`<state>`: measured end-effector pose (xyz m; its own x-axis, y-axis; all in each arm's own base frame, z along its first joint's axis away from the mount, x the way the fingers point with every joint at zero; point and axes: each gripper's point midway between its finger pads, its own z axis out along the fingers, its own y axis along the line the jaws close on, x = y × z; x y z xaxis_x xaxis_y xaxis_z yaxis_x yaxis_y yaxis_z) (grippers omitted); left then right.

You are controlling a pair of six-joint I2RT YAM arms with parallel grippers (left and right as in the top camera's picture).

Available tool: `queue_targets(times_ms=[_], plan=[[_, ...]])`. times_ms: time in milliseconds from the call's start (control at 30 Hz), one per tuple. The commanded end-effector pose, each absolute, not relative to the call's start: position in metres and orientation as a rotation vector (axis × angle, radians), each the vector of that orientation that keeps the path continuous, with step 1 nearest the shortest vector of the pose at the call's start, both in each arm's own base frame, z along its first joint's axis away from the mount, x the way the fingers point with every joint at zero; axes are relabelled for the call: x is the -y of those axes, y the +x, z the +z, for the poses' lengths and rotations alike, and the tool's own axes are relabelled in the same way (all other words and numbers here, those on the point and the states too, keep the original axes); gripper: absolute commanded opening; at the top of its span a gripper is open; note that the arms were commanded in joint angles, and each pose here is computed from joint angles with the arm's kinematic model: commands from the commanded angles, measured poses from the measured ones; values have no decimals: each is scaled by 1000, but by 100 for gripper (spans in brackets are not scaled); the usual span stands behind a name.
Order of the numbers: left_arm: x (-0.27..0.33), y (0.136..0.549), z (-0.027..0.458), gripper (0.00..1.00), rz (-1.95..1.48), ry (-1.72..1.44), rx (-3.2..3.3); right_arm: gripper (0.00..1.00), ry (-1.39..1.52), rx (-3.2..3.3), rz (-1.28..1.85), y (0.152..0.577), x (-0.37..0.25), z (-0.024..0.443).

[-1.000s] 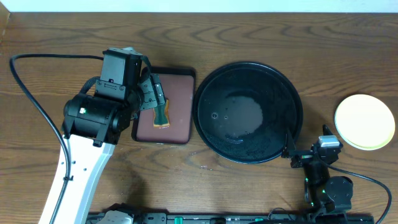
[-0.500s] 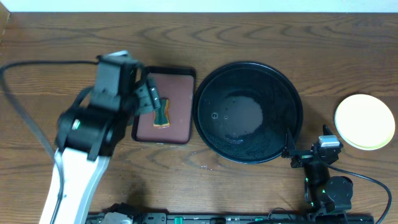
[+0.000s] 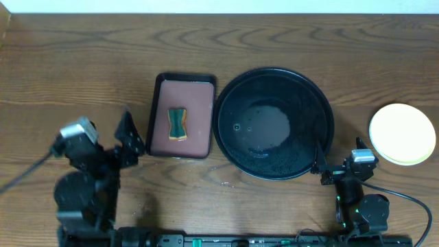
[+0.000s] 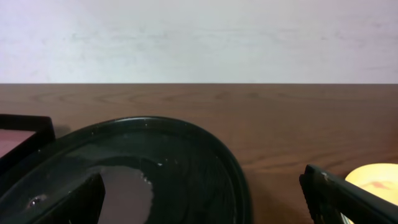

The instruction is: Clean dirty plates on tray and stack at the side

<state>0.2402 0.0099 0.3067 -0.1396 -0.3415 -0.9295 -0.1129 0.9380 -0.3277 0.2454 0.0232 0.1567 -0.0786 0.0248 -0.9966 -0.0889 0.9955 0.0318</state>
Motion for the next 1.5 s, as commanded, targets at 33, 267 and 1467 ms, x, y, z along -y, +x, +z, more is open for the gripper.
queue_targets(times_ms=[33,267,1467], plan=[[-7,227,280,85,-210,-298,-1636,99,-58,-1644,84,245,-24,157],[-7,223,248,85,-227,-275,-1493,99,-58,-1644,84,245,-24,157],[-6,244,136,85,-205,-306,-1704,99,-58,-1644,84,245,-24,157]])
